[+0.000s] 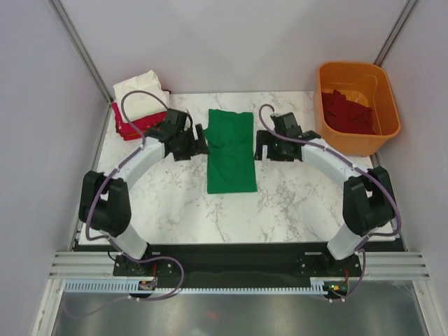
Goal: Fold and stack the t-shirts
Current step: Fold the tshirt
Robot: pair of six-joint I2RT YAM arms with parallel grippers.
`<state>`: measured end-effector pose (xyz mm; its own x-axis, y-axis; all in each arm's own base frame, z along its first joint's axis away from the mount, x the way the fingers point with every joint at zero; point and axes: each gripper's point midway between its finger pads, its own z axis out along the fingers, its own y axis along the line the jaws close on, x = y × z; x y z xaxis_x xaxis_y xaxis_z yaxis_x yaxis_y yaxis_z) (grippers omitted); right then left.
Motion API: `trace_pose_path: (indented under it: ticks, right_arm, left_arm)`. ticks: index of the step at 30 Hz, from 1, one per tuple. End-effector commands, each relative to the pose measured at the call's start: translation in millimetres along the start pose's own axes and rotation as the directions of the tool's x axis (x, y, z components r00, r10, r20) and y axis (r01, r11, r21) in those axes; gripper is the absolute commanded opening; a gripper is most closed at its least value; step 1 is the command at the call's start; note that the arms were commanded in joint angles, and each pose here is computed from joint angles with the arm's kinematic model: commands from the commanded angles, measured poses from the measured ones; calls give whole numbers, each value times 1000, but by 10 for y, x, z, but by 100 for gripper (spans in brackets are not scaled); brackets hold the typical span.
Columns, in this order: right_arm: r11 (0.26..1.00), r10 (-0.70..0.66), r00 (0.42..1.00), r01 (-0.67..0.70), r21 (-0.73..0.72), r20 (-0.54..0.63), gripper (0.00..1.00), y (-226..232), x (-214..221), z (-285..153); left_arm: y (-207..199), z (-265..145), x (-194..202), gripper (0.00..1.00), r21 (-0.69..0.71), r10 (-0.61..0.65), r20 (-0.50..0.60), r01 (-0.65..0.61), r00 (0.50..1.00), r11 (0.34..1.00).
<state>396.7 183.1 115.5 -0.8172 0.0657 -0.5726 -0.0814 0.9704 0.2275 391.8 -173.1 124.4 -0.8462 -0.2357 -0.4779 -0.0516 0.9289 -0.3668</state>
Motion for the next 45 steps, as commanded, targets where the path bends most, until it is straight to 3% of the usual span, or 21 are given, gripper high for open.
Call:
trace_pose_path:
  ticks: [1,2,6,15,20,23,26,27,28,37,45]
  right_arm:
    - [965,62,996,-78,-250,-70,97,351,512,-65]
    - [950,65,987,-106,-294,-144,96,367,815,-62]
    - [911,97,975,-169,-377,-201,90,457,1081,-109]
    - [882,154,942,-267,-388,-298,76,431,1468,148]
    - [885,153,942,-266,-383,-300,60,415,1503,189]
    - [884,149,938,-268,-384,-312,42,413,1541,224]
    - [884,147,930,-276,-377,-337,18,397,1617,262]
    - [882,143,936,-268,-388,-322,11,410,1587,289]
    - [881,144,935,-270,-388,-323,2,406,1590,296]
    - [877,134,937,-265,-401,-324,0,399,1684,144]
    - [884,106,953,-220,-413,-283,0,399,1898,-541]
  left_arm:
    - [-90,-47,569,84,91,14,-59,-8,998,996]
    - [-174,-55,736,82,140,22,-87,-10,996,990]
    - [-57,14,1282,77,161,17,-154,8,988,987]
    - [-24,239,1658,74,188,-1,-227,45,974,981]
    - [40,332,1703,74,156,-19,-231,56,973,986]
    - [28,385,1700,66,160,-23,-233,61,972,985]
    - [-1,434,1719,37,172,-21,-247,66,969,983]
    - [4,448,1743,3,171,-21,-254,66,967,983]
    - [0,455,1735,2,175,-16,-250,61,968,983]
    - [-59,289,1780,2,229,14,-237,41,971,973]
    - [-255,-486,2195,2,337,52,-262,41,964,941]
